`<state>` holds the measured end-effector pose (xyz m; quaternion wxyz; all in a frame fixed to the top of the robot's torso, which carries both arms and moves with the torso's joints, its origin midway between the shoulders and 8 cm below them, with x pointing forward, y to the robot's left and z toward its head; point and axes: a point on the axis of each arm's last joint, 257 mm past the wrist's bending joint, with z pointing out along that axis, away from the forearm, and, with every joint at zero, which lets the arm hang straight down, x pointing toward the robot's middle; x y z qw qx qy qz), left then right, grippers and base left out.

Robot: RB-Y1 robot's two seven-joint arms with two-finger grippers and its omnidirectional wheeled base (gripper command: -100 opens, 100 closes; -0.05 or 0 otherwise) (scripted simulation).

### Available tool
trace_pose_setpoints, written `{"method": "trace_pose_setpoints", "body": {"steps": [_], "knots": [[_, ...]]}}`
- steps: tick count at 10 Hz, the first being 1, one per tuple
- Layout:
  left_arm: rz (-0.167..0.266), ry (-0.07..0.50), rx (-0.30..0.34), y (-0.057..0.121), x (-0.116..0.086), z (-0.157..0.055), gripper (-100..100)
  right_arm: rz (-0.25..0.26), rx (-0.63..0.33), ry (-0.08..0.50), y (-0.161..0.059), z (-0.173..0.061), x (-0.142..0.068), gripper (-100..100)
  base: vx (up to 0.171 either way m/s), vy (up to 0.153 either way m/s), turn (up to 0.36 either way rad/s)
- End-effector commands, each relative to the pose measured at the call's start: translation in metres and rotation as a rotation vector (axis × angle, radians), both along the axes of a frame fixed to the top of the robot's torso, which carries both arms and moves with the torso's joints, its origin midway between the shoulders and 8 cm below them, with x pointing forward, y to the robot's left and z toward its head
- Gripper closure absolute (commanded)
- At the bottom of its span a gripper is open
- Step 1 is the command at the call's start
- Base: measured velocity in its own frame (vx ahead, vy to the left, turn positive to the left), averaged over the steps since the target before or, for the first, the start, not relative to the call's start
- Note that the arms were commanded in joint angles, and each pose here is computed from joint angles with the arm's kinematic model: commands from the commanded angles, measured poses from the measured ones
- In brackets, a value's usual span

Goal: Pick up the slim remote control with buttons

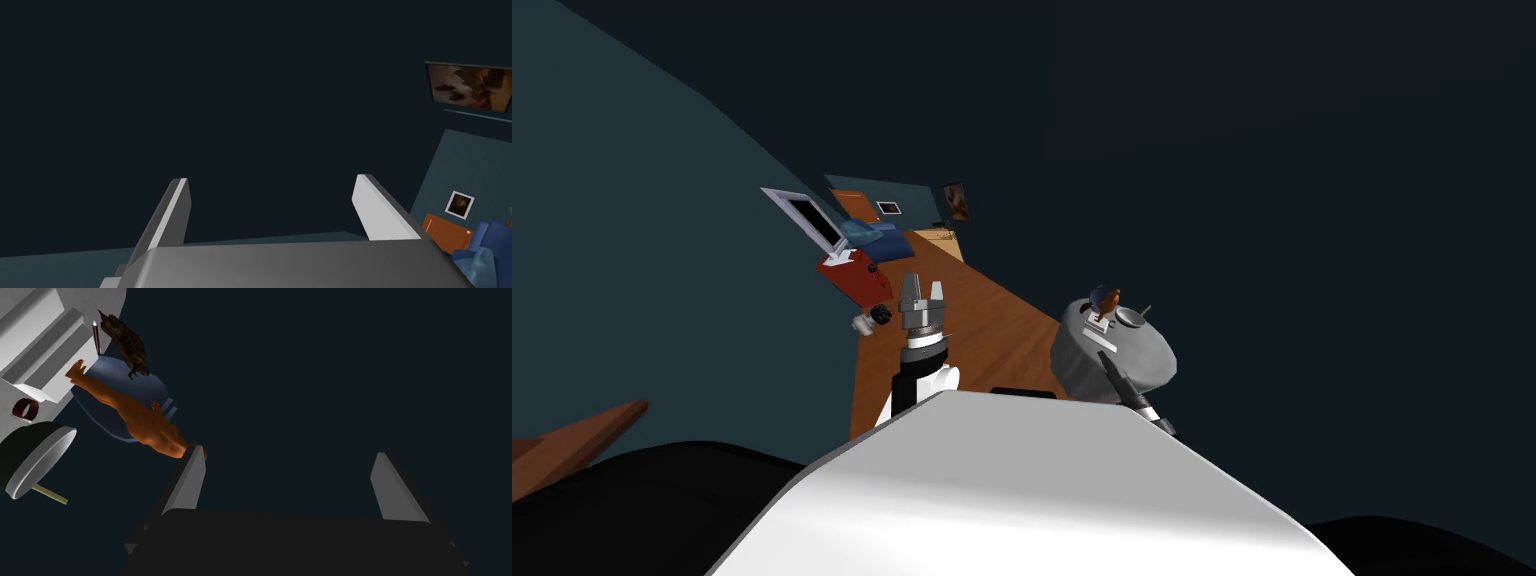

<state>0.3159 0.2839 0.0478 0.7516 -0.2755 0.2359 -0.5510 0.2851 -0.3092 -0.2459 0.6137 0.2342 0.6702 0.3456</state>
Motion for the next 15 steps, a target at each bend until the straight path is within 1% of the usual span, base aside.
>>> {"method": "trace_pose_setpoints", "body": {"steps": [1,2,3,4,5,6,7,9,10,11,12,13,14,15], "knots": [[0.0,0.0,0.0,0.0,0.0,0.0,0,-0.004,-0.031,0.061,-0.01,-0.024,-0.011,-100,0.035,0.025,0.148],[0.0,0.0,0.0,0.0,0.0,0.0,0,0.009,-0.087,0.137,-0.016,-0.05,-0.03,-100,0.056,0.039,0.248],[0.0,0.0,0.0,0.0,0.0,0.0,0,0.002,-0.089,0.154,-0.02,-0.057,-0.034,-100,0.05,0.028,0.149],[0.0,0.0,0.0,0.0,0.0,0.0,0,0.018,-0.144,0.232,-0.027,-0.083,-0.056,-100,0.056,0.045,0.295],[0.0,0.0,0.0,0.0,0.0,0.0,0,0.012,-0.146,0.247,-0.031,-0.089,-0.06,-100,0.048,0.033,0.169],[0.0,0.0,0.0,0.0,0.0,0.0,0,0.034,-0.2,0.32,-0.037,-0.111,-0.083,-100,0.057,0.031,0.332],[0.0,0.0,0.0,0.0,0.0,0.0,0,0.026,-0.203,0.34,-0.041,-0.118,-0.089,-100,0.052,0.008,0.152],[0.0,0.0,0.0,0.0,0.0,0.0,0,0.07,-0.309,0.502,-0.059,-0.162,-0.148,-100,0.089,0.038,0.436],[0.0,0.0,0.0,0.0,0.0,0.0,0,0.062,-0.312,0.524,-0.064,-0.169,-0.156,-100,0.085,0.014,0.132],[0.0,0.0,0.0,0.0,0.0,0.0,0,0.088,-0.361,0.6,-0.072,-0.186,-0.187,-100,0.081,0.012,0.271],[0.0,0.0,0.0,0.0,0.0,0.0,0,0.084,-0.363,0.613,-0.076,-0.19,-0.192,-100,0.064,0.006,0.16],[0.0,0.0,0.0,0.0,0.0,0.0,0,0.115,-0.408,0.676,-0.081,-0.201,-0.22,-100,0.065,0.017,0.329],[0.0,0.0,0.0,0.0,0.0,0.0,0,0.108,-0.411,0.699,-0.087,-0.206,-0.229,-100,0.06,-0.002,0.186],[0.0,0.0,0.0,0.0,0.0,0.0,0,0.137,-0.455,0.773,-0.095,-0.218,-0.263,-100,0.07,0.003,0.291]]}}
